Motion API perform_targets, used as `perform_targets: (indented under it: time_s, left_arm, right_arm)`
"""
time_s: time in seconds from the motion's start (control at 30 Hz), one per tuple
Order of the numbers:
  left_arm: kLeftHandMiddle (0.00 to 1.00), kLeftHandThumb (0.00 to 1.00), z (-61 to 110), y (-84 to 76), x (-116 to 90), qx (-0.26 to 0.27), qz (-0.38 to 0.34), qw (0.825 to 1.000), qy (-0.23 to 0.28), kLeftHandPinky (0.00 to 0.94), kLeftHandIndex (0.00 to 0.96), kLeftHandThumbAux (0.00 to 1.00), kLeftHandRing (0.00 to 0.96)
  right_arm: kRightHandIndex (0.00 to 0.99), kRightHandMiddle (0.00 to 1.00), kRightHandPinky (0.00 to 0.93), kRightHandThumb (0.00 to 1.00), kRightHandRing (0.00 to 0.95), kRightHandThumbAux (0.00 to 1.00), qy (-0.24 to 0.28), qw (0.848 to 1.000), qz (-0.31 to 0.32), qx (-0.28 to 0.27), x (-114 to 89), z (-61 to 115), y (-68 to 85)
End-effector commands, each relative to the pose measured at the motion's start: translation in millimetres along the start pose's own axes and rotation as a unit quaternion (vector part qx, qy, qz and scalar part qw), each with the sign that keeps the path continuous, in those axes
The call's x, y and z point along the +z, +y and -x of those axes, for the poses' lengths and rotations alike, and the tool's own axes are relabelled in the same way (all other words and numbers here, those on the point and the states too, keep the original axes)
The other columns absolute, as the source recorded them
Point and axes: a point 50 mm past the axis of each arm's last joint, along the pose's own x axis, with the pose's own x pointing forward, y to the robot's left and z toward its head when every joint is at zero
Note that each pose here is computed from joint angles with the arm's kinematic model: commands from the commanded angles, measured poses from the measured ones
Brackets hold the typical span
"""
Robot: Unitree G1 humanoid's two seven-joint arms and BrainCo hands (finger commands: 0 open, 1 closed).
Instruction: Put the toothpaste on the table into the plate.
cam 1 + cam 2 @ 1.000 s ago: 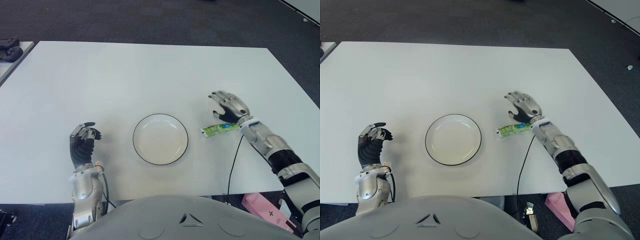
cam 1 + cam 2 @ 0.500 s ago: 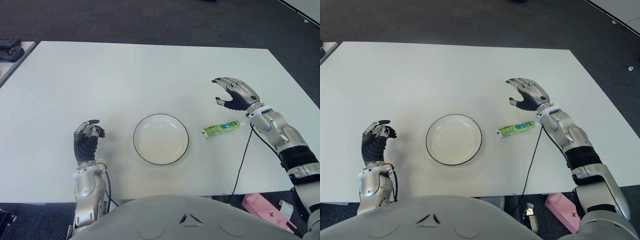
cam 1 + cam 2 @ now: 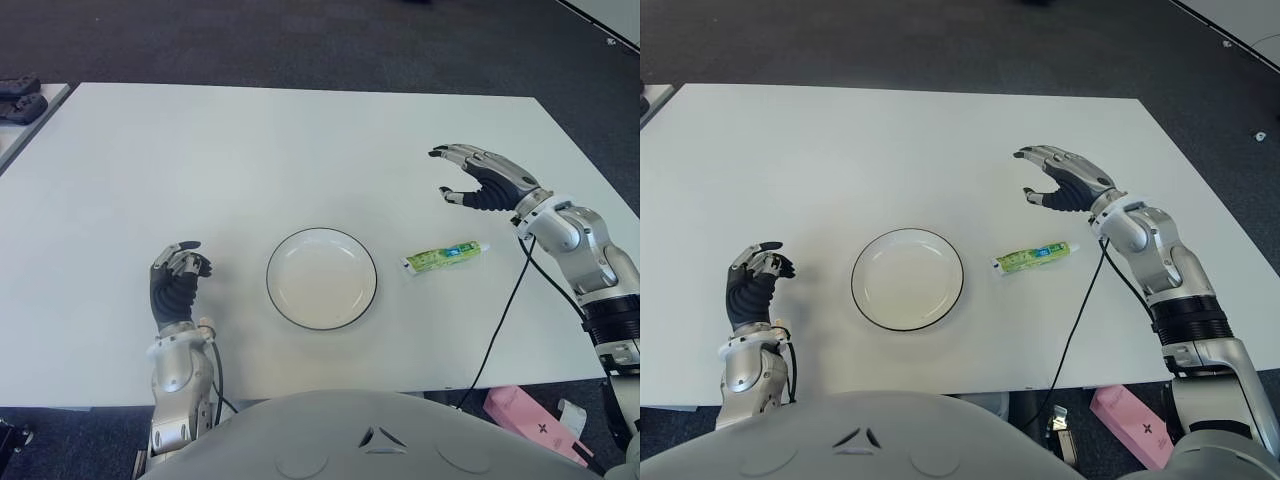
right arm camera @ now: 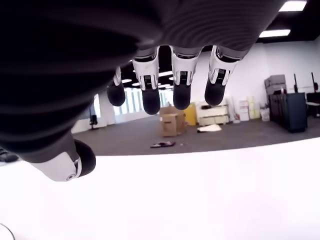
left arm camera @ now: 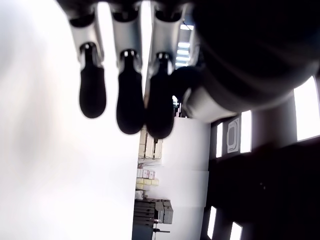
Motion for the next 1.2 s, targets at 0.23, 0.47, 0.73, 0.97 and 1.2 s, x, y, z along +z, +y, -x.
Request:
perform_targets:
  time_s: [0.23, 0.47, 0.73, 0.97, 1.2]
  left_arm:
    - [0.657, 0.696, -0.9, -6.5, -1, -0.007, 0.004, 1.0, -0.005, 0.593, 0.434, 0.723, 0.639]
    - [0.668, 0.696, -0.8, -6.5, -1, -0.011, -0.004, 1.0, -0.003, 0.597, 0.435, 0.723, 0.648]
    - [0.666, 0.697, -0.5, -6.4, -1, -0.022, -0.003, 1.0, -0.007, 0.592, 0.434, 0.723, 0.647]
    - [0.662, 0.696, -0.5, -6.3, -1, -0.02, 0.0, 1.0, -0.011, 0.585, 0.434, 0.723, 0.642]
    - [0.657, 0.695, 0.1, -5.1, -1, -0.016, 0.002, 1.0, -0.015, 0.592, 0.435, 0.723, 0.637]
  right_arm:
    - [0.007, 0.022, 0.009, 0.546, 0.015, 0.453, -0.018, 0.998, -0.036, 0.053, 1, 15.9, -12.3]
    - [0.0, 0.001, 0.0, 0.537, 0.0, 0.321, -0.023, 0.993, 0.009, 0.113, 14, 28.6, -14.9]
    - [0.0, 0.0, 0.0, 0.573, 0.0, 0.206, 0.0, 0.98, 0.068, 0.187, 17, 34.0, -6.7]
    - [0.0, 0.0, 0.0, 0.595, 0.0, 0.163, 0.005, 0.97, 0.104, 0.219, 13, 38.6, 6.5]
    - [0.0, 0.0, 0.0, 0.604, 0.0, 0.156, 0.002, 0.968, 0.11, 0.224, 10, 41.8, 13.9]
